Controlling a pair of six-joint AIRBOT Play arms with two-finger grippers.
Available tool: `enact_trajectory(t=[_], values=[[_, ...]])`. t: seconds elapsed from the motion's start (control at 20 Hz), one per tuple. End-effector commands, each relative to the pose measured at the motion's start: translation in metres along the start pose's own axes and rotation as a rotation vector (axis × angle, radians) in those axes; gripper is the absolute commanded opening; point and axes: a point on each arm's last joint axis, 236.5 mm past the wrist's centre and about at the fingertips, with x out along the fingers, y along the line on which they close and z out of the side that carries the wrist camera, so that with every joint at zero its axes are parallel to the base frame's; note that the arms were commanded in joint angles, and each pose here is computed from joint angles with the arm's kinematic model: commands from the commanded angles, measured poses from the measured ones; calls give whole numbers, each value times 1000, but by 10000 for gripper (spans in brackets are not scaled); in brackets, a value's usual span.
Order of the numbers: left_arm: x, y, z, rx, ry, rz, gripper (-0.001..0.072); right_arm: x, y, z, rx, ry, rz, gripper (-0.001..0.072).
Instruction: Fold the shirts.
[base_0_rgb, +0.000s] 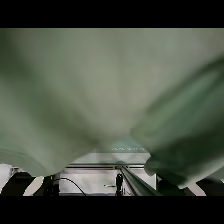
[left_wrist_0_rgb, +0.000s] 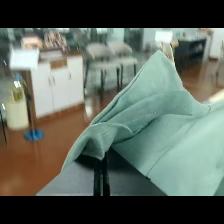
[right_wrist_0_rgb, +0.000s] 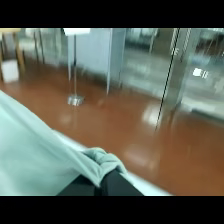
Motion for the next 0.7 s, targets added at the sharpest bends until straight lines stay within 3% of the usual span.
enact_trajectory(t=[0.0, 0.2, 0.4, 0.65], values=[[9, 9, -67, -124, 227, -31, 21, 25, -4, -64, 103, 231, 43, 24], [40, 93, -170, -322, 419, 123, 21, 90, -40, -185, 287, 536, 40, 24], [85, 172, -262, -472, 486, 212, 21, 148, -118, -292, 398, 704, -168, 24], [146, 198, -399, -637, 711, 167, 21, 255, -191, -349, 718, 583, -193, 25]])
